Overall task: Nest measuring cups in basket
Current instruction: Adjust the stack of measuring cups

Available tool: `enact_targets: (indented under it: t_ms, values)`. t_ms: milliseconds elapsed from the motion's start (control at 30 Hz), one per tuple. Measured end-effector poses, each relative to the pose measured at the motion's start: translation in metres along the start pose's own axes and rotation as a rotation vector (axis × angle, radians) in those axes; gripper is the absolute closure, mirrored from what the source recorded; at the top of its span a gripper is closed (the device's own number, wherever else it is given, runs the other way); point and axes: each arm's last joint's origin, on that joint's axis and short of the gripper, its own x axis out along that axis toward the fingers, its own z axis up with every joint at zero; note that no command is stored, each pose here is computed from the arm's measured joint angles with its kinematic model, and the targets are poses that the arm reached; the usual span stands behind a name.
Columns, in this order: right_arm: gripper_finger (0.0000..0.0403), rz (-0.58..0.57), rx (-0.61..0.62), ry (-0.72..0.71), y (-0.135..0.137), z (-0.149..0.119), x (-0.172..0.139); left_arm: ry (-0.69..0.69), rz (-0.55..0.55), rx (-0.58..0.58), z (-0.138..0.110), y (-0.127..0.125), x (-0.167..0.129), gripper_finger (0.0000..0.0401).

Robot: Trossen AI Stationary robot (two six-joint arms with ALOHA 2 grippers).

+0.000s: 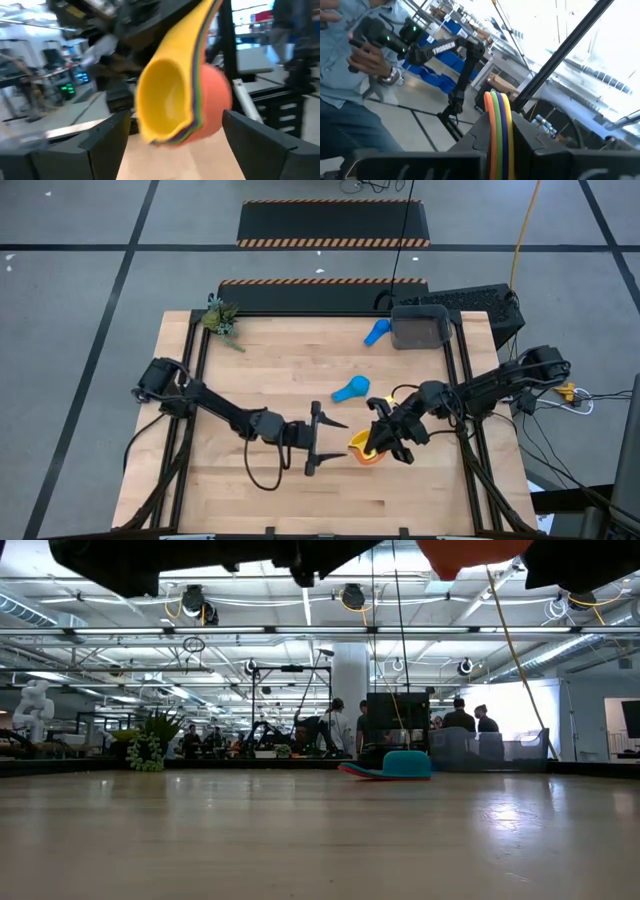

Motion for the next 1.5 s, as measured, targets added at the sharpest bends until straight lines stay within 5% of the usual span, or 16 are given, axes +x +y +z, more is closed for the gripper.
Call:
enact_targets:
  t_ms: [200, 500, 667, 933, 1233, 1500]
  values:
    - [0.0379, 0.004, 0.025, 0.043, 0.002, -0.013, 0.000, 0.063, -0.151, -0.060, 0.006, 0.005, 0.016, 0.0087]
    - [0.0379, 0.002, 0.043, 0.077, 0.003, -0.027, 0.001, 0.234, -0.212, -0.095, 0.004, 0.018, 0.029, 0.0135]
    - [0.0379, 0.000, 0.058, 0.088, 0.002, -0.029, 0.000, 0.216, -0.296, -0.106, 0.003, 0.020, 0.030, 0.0201]
    - [0.0363, 0.027, 0.058, 0.084, 0.003, -0.029, 0.000, 0.218, -0.344, -0.112, 0.002, 0.024, 0.030, 0.0360]
    - [0.0342, -0.026, 0.124, 0.139, 0.004, -0.033, -0.001, 0.299, -0.327, -0.161, -0.006, 0.034, 0.028, 0.0361]
    - [0.0244, -0.169, 0.228, 0.302, 0.003, -0.040, -0.004, 0.503, -0.212, -0.165, 0.009, 0.046, 0.008, 0.0363]
